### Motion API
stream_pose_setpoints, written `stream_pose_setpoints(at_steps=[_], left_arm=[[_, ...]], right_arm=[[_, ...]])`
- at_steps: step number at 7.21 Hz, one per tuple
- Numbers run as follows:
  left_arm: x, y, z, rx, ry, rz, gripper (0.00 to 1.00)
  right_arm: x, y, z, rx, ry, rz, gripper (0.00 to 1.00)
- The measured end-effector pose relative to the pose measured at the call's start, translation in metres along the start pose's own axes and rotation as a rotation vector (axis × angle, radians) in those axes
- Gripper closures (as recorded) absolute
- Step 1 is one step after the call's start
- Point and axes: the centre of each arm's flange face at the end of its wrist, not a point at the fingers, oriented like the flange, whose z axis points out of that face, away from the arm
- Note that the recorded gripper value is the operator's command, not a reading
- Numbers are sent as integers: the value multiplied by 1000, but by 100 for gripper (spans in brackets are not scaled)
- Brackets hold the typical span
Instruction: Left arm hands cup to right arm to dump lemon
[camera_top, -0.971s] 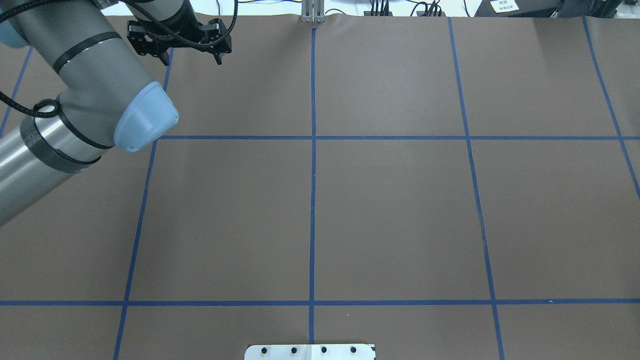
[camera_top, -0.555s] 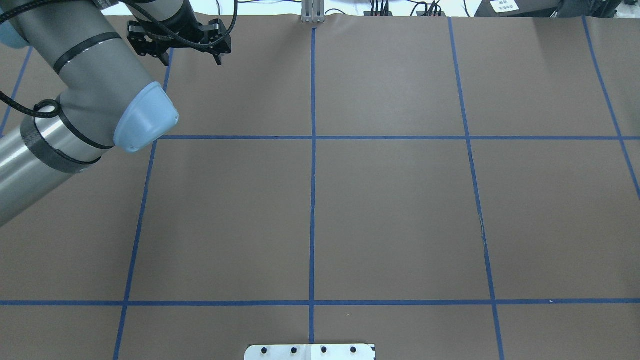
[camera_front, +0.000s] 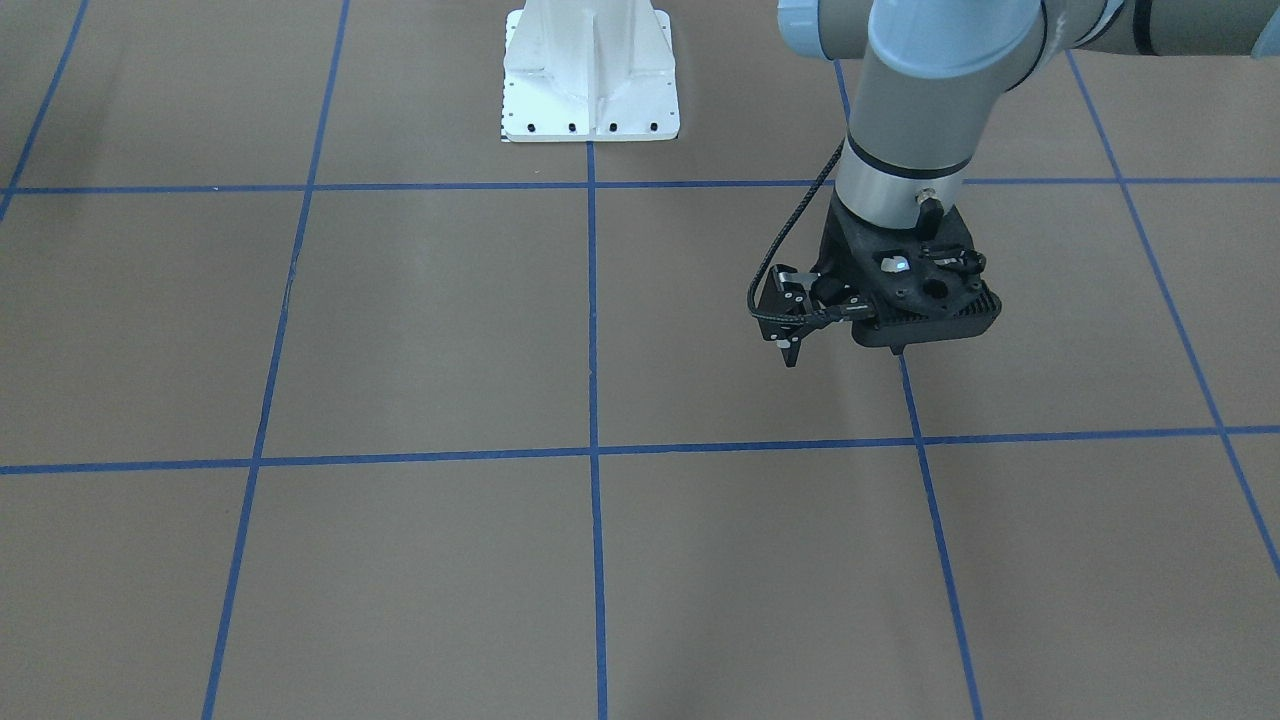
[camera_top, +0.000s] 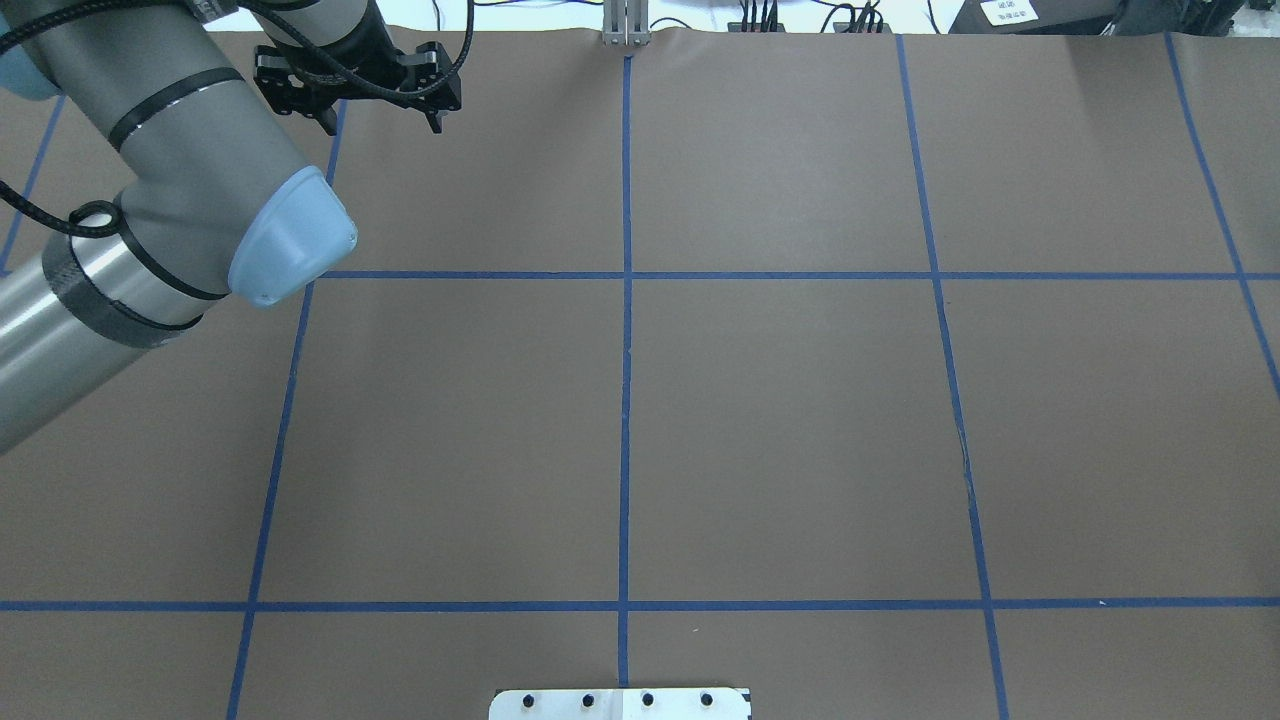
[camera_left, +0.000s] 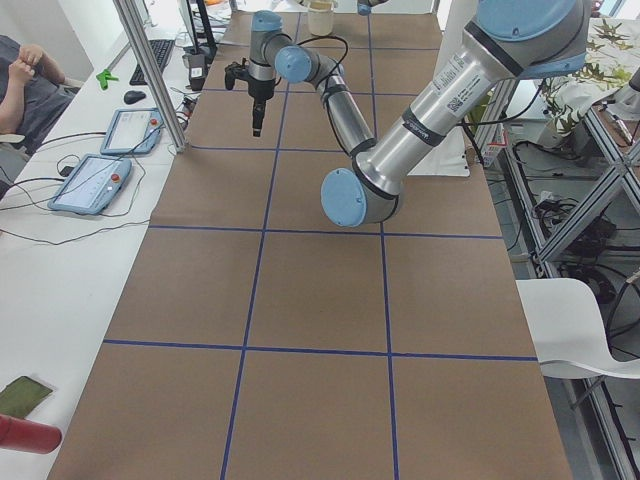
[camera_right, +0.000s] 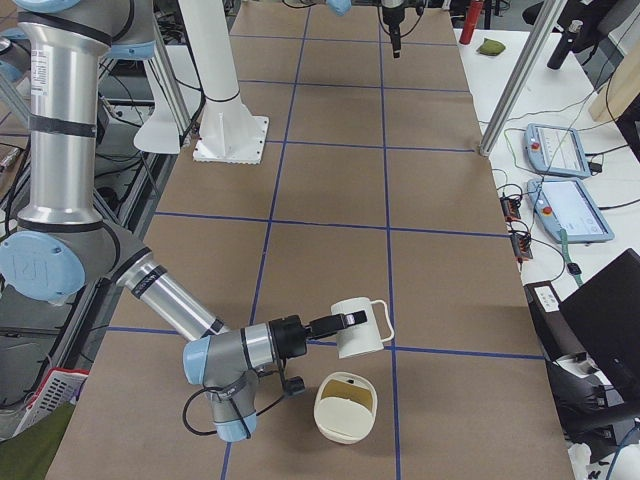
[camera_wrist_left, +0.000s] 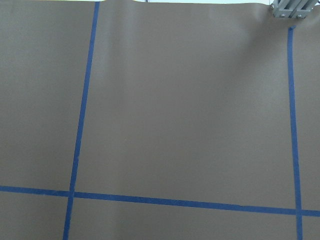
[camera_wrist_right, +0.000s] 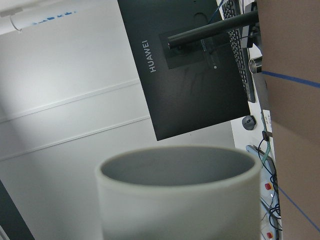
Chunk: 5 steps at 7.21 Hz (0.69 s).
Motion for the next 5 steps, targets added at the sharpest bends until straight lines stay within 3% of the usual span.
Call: stream_pose_setpoints(at_steps=[2,5], left_arm=[[-2,0,3,-3,-4,-2,0],[-3,1,6,-10,-7,-3,0]], right_arm=[[0,1,2,-6,3,-130,99],[6,1,-2,-22,43,-402,99]])
